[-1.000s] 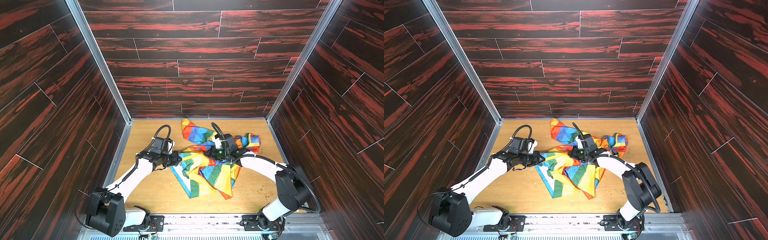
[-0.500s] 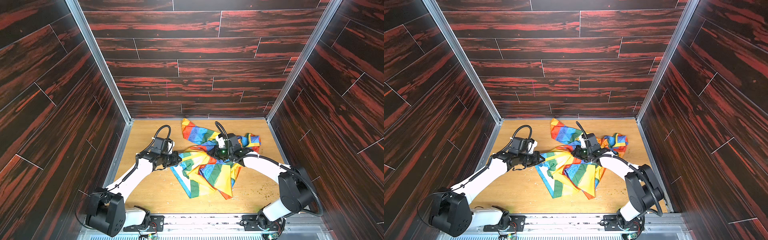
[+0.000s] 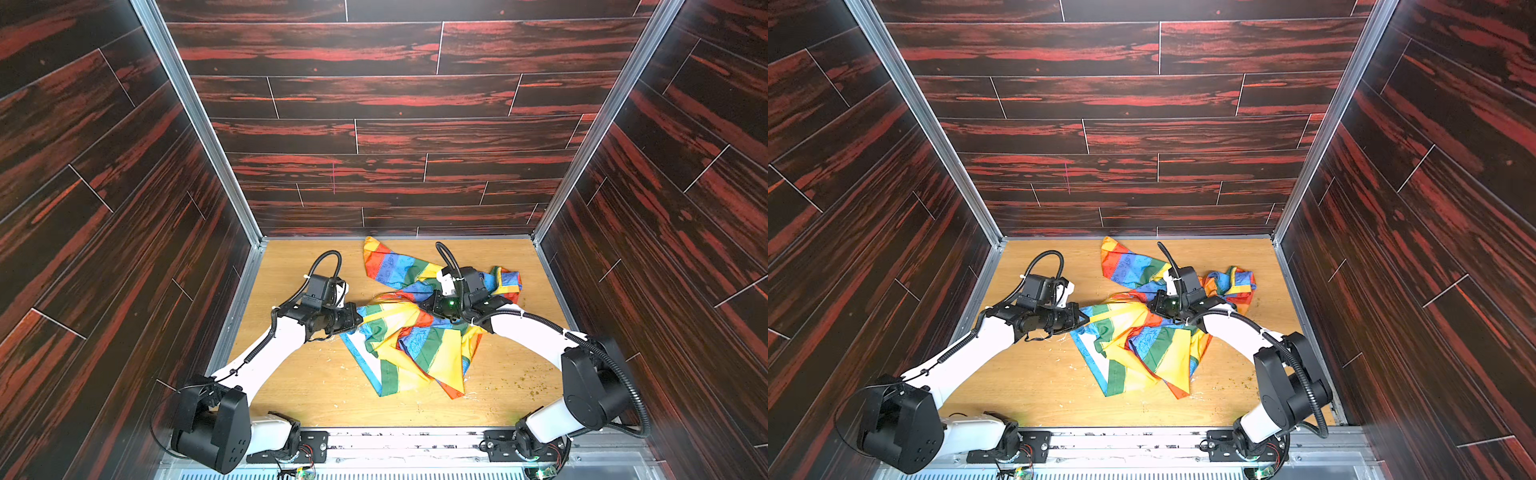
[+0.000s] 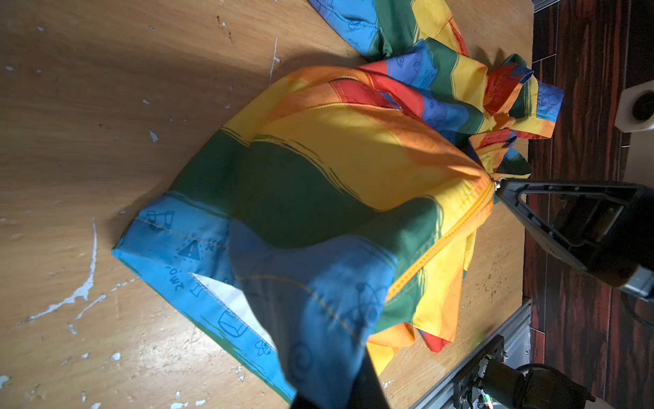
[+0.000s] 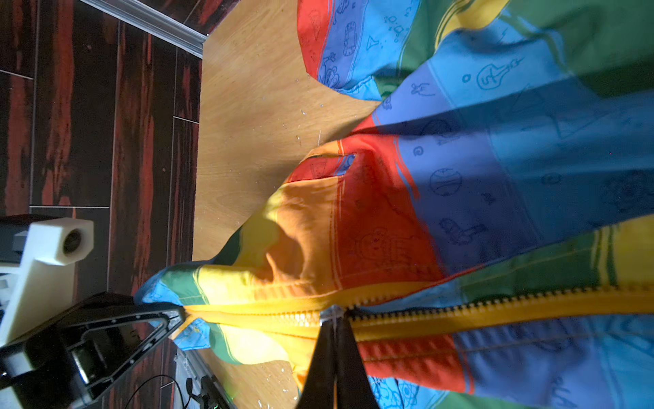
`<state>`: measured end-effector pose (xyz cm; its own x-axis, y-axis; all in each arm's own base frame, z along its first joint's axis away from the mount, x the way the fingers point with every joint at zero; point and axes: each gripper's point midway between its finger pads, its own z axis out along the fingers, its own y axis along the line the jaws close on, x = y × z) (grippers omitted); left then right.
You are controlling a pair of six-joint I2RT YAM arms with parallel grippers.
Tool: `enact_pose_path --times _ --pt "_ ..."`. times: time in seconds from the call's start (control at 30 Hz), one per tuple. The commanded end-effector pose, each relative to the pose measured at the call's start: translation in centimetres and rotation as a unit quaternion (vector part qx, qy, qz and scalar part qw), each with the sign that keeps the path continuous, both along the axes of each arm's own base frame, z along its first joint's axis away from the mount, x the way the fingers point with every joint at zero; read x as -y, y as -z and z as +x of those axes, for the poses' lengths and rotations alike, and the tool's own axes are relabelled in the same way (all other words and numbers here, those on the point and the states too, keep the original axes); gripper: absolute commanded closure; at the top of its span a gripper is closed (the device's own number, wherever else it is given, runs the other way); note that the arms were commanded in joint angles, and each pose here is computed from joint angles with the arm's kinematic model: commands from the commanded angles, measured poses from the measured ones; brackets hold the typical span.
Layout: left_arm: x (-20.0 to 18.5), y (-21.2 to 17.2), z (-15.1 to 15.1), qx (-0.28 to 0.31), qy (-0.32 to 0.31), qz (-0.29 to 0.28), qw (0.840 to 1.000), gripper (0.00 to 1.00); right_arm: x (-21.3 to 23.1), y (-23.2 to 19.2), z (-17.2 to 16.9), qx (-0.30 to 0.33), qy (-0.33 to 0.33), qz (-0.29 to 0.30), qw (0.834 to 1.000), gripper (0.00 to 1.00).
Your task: Zip up the jacket
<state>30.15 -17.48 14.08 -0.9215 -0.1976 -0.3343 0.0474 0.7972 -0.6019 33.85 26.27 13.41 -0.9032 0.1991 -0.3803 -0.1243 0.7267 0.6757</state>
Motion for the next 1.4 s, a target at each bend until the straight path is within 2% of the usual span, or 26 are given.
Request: enact_pose_path --times 0.0,1.37 --pt "-0.8 -0.7 0.0 0.009 -0.01 0.014 1.0 1.0 1.7 -0.3 0.2 0.009 0.022 -0.014 1.0 1.0" --pt "-0.8 -0.5 -0.1 0.005 -0.007 0.018 1.0 1.0 7.2 0.8 1.1 0.002 0.072 -0.032 0.997 1.0"
